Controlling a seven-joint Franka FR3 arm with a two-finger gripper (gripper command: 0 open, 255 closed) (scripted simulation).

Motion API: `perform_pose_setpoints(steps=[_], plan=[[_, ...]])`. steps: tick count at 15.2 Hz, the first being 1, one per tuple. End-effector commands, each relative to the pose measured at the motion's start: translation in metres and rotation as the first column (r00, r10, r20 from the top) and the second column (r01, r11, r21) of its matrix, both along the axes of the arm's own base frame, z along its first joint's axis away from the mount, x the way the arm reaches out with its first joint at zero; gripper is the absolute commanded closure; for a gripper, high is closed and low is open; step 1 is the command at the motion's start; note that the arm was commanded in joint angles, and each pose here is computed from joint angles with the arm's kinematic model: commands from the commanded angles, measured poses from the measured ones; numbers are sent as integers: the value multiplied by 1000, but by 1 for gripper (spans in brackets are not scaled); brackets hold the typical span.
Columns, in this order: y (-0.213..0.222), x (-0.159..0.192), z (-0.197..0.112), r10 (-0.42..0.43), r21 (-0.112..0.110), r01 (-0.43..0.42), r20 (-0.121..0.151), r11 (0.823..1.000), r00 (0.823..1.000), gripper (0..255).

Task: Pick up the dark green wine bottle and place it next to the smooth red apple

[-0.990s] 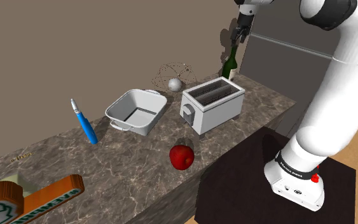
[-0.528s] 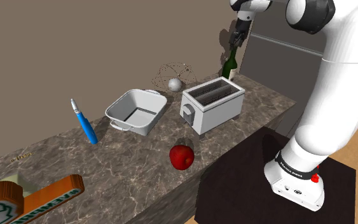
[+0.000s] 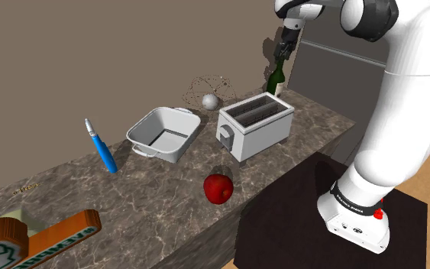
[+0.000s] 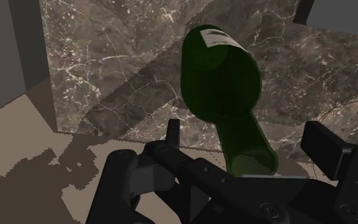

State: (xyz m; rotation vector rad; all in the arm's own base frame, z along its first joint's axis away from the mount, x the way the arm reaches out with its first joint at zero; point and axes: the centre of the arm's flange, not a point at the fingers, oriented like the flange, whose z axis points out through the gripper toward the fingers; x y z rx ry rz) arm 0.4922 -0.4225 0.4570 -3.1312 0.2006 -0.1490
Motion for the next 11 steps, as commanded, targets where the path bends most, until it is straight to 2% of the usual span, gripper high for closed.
perform_pose_setpoints(steps=[1, 2, 3, 11], plan=[[0, 0, 0, 0, 0, 0, 0, 1000, 1000, 0], [0, 0, 0, 0, 0, 0, 0, 1000, 1000, 0], [0, 0, 0, 0, 0, 0, 0, 1000, 1000, 255], [0, 0, 0, 0, 0, 0, 0, 1000, 1000, 255]])
